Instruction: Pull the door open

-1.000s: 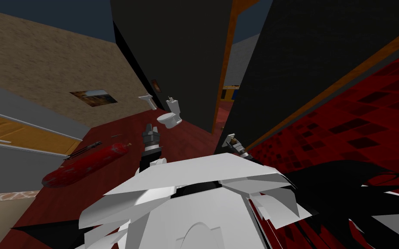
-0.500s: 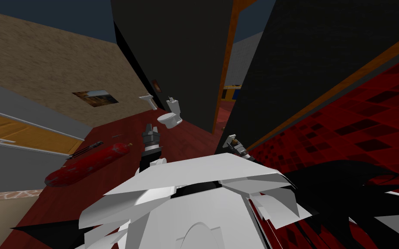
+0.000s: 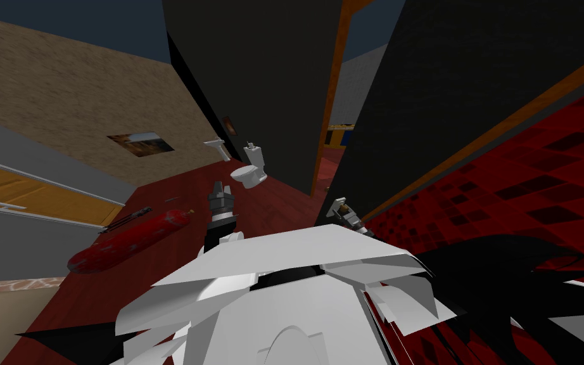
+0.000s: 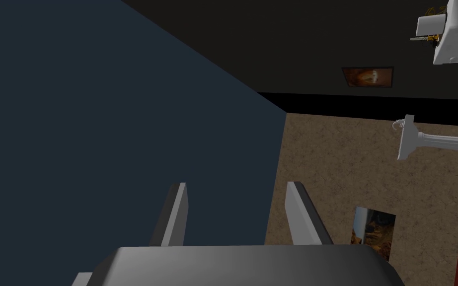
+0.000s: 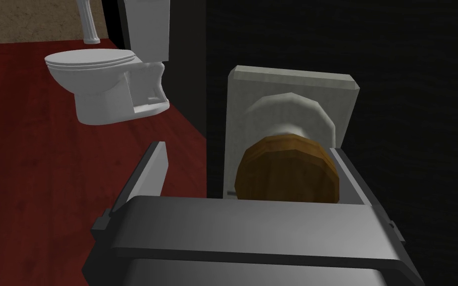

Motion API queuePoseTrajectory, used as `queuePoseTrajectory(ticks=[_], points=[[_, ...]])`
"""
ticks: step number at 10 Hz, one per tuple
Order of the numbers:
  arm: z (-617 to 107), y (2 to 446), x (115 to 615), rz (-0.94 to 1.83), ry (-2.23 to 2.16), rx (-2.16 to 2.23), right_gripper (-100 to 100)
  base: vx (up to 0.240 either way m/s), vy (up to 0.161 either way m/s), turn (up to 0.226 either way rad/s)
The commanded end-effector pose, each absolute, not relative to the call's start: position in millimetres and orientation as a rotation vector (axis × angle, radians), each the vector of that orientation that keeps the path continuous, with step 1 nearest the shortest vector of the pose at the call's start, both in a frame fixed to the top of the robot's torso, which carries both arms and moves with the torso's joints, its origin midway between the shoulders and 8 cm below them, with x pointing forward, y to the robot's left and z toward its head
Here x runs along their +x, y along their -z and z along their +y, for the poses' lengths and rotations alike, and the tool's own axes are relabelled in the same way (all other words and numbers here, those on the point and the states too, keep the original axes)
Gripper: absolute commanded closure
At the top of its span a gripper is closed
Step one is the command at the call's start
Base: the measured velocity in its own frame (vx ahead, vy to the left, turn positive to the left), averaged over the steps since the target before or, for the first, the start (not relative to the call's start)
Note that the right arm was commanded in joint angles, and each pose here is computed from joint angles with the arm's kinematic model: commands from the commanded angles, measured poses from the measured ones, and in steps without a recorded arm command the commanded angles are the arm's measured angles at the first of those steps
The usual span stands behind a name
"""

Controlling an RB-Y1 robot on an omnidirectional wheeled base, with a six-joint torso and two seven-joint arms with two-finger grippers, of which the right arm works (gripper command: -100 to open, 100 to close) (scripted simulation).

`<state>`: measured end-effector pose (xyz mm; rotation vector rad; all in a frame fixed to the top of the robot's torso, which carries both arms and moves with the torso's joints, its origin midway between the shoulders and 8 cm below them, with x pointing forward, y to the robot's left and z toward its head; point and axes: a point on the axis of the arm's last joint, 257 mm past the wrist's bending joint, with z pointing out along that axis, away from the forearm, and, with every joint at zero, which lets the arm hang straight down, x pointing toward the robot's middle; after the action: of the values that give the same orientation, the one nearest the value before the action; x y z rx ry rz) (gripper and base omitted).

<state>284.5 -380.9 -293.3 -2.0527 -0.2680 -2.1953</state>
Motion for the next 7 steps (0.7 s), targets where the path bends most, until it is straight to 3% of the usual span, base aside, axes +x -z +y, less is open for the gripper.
queuePoseTrajectory(ticks=[1, 7], points=[[-361.2, 304.9, 271.1, -0.253, 2.14, -2.048, 100, 0.013, 0.002, 0.018], [-360.6, 304.8, 267.0, -0.256, 2.14, -2.044, 100, 0.005, 0.0, 0.004]])
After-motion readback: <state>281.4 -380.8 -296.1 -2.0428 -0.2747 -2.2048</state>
